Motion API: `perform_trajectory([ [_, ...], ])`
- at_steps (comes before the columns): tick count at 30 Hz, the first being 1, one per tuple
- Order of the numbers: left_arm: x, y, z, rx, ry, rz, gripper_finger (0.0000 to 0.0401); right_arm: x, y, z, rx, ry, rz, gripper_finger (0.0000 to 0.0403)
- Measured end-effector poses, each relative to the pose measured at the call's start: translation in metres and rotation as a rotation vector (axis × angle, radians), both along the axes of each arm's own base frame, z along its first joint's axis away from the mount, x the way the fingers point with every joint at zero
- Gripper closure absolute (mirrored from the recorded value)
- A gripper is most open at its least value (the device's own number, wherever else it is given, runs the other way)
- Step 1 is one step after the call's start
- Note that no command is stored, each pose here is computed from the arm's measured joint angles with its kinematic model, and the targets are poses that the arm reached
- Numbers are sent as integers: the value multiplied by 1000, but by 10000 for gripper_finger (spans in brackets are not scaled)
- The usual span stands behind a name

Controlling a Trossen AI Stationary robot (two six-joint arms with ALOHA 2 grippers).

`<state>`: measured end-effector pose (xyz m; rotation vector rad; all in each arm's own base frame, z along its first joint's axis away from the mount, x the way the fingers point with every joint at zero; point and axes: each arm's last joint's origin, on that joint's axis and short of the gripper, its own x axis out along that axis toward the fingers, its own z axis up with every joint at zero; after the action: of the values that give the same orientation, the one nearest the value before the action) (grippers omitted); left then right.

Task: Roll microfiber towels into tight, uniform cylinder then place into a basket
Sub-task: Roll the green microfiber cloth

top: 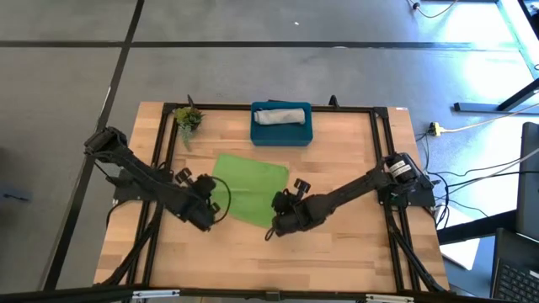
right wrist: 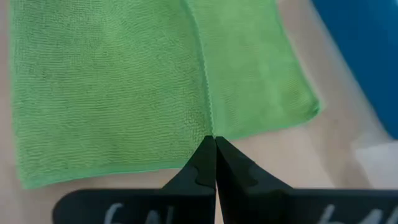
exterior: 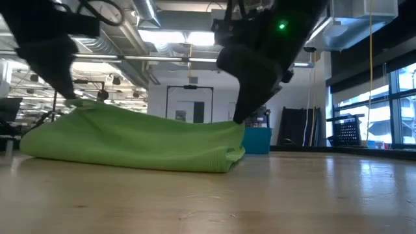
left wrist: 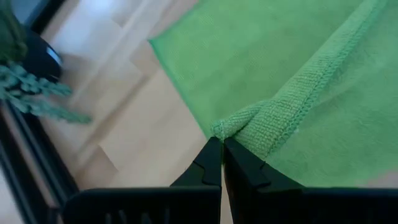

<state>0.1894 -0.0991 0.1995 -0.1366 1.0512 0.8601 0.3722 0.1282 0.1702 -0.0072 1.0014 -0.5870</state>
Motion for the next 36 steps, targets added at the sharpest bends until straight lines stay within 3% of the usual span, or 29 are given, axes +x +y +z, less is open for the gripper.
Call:
perform_trajectory([
  [14, 21, 52, 1, 97, 65, 94, 401, 12, -46, 1, -107, 47, -46, 402],
  [31, 43, 90, 0, 126, 74, 62, 401, 13, -76, 0, -113, 87, -130, 402],
  [36, 44, 99, -1, 129, 89, 85, 401, 14, -81, 0, -106, 80, -152, 381],
])
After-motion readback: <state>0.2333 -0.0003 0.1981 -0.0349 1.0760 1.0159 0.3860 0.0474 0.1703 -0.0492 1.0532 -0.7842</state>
